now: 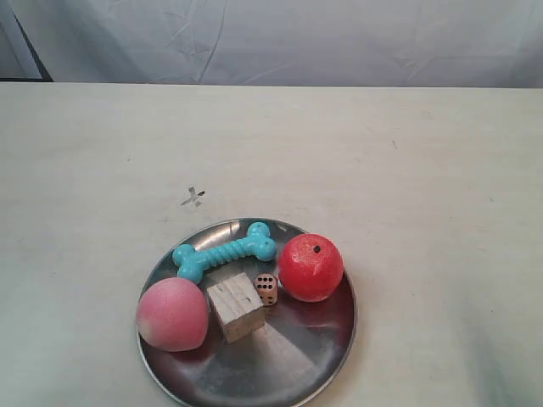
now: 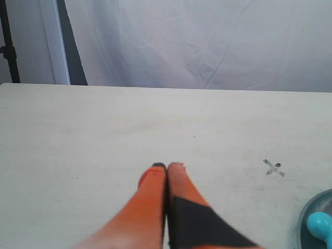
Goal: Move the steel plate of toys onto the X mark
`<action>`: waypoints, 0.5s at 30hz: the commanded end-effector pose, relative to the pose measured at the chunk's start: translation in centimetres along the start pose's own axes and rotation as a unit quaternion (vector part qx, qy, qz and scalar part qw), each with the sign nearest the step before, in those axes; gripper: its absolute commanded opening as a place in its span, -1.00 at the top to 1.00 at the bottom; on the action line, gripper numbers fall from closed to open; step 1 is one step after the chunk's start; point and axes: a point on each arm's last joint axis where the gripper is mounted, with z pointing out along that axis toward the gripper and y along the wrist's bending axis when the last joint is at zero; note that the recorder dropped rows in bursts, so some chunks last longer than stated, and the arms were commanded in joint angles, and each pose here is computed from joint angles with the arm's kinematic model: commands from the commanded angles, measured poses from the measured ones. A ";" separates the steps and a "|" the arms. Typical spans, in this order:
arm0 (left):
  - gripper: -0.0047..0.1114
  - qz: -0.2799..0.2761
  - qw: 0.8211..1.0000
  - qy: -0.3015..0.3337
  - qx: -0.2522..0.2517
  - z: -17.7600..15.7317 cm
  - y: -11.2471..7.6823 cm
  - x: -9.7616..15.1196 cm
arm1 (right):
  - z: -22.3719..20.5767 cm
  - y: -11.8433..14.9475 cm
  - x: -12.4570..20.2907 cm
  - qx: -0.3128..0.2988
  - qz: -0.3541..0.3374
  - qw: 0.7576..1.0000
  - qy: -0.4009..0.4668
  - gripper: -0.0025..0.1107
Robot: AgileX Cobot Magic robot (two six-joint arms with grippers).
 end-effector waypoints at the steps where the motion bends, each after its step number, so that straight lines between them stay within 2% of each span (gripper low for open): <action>1: 0.92 -0.002 1.000 -0.003 0.000 0.0 0.0 0.0 | 0.0 0.0 -0.1 0.000 0.001 1.000 -0.008 0.96; 9: 0.92 -0.002 1.000 -0.003 0.000 0.0 0.0 0.0 | 0.0 0.0 -0.5 -0.002 -0.003 1.000 -0.028 0.96; 15: 0.92 0.045 0.999 -0.011 -0.011 0.0 0.2 -0.1 | -0.1 0.2 -1.4 -0.009 -0.003 0.997 -0.079 0.96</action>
